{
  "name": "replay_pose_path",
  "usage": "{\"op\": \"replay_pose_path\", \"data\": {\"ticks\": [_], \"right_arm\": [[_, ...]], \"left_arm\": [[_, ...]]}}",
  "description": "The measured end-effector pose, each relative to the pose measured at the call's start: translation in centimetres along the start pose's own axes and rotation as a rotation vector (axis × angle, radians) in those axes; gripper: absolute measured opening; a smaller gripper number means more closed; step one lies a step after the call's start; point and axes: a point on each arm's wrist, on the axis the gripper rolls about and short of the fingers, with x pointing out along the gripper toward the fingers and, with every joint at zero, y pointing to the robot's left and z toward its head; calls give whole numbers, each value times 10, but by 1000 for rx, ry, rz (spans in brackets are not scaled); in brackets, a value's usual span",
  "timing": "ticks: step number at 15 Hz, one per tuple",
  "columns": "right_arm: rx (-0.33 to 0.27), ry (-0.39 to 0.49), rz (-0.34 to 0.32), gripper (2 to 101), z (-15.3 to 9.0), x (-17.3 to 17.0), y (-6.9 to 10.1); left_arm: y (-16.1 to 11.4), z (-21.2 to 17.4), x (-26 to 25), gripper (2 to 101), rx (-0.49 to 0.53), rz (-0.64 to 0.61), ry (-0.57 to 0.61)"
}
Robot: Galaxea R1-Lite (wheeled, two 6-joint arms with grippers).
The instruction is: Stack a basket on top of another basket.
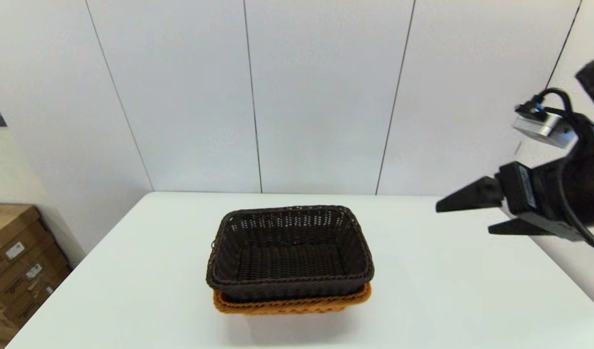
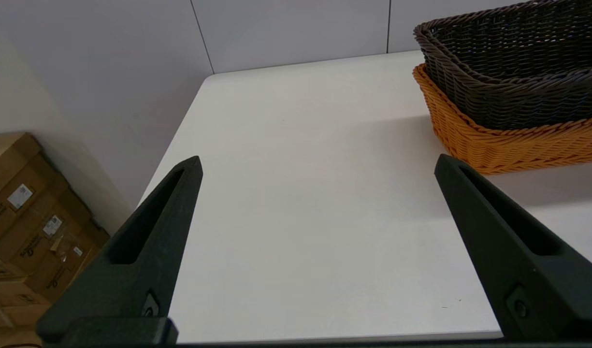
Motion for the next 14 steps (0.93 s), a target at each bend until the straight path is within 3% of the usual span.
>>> {"op": "replay_pose_path", "data": {"ticks": [4,9,14], "right_arm": [[23,-63,-21,955,-54,-39,-31],[112,-189,-39,967,-111,-68,-65],[157,-298,21,971,-155,-77,-81]], "left_arm": [[0,0,0,978,0,0,0],[0,0,0,978,0,0,0],[0,0,0,978,0,0,0]]}}
